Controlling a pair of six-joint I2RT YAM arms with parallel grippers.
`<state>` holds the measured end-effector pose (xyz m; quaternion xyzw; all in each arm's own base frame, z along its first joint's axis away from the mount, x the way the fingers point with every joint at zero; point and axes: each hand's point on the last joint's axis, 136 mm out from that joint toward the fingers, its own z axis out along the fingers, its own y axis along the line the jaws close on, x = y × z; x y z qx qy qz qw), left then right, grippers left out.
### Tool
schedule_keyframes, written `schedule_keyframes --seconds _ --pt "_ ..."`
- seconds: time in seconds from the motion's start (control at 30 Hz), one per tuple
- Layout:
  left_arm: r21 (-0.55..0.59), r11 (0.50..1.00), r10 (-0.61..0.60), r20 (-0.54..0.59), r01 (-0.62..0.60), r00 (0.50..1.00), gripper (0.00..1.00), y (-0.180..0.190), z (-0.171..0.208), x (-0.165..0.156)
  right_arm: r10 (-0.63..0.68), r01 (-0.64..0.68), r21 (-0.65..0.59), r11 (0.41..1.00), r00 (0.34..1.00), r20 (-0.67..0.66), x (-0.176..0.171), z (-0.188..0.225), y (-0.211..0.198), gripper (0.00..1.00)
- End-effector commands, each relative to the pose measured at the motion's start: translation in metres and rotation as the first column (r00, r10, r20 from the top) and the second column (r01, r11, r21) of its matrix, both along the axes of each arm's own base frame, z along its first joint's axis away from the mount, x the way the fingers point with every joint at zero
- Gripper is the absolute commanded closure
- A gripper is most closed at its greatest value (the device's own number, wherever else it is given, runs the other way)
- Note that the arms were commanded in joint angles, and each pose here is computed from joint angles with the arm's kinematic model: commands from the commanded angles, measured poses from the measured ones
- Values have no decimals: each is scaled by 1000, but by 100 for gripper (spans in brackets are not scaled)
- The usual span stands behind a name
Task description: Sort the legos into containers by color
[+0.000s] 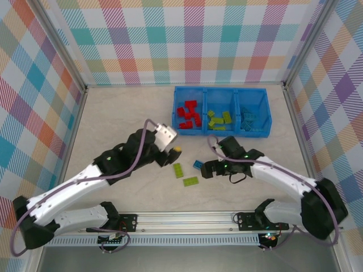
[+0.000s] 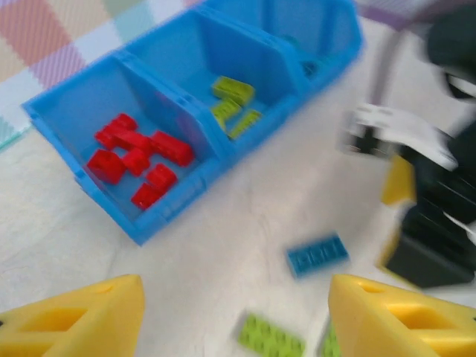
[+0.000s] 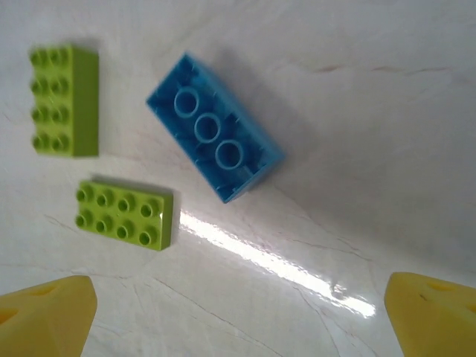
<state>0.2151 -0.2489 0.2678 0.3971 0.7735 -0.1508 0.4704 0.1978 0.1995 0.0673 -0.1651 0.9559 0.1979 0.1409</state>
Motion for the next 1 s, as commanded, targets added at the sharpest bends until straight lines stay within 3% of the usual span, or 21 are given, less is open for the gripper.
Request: schedule_keyframes --seconds 0.0,0.07,0.2,0.27,0.5,0.63,0.8,0.97 --pt "236 916 -292 -161 324 943 28 25 -61 -66 128 -126 -26 992 986 103 21 3 23 0" --pt "265 885 -346 -176 383 921 22 35 -71 -80 169 -161 -70 984 979 118 31 -5 31 0" --pt "267 869 -392 -142 416 909 10 37 -84 -86 229 -210 -149 966 966 118 45 -22 42 5" --pt "263 863 -407 -141 431 902 9 36 -91 -88 248 -228 -161 960 961 119 50 -27 46 13" --pt "303 852 -384 -190 426 903 6 48 -110 -92 246 -238 -114 964 968 56 45 -43 56 56" --pt "299 856 -388 -170 422 906 5 51 -110 -94 222 -213 -123 969 973 63 43 -40 50 61" --pt "307 862 -379 -136 403 915 5 53 -106 -90 103 -94 -58 994 980 172 58 0 42 68" --pt "282 888 -364 -54 364 930 0 53 -91 -84 -205 166 149 975 932 298 101 69 -3 73"
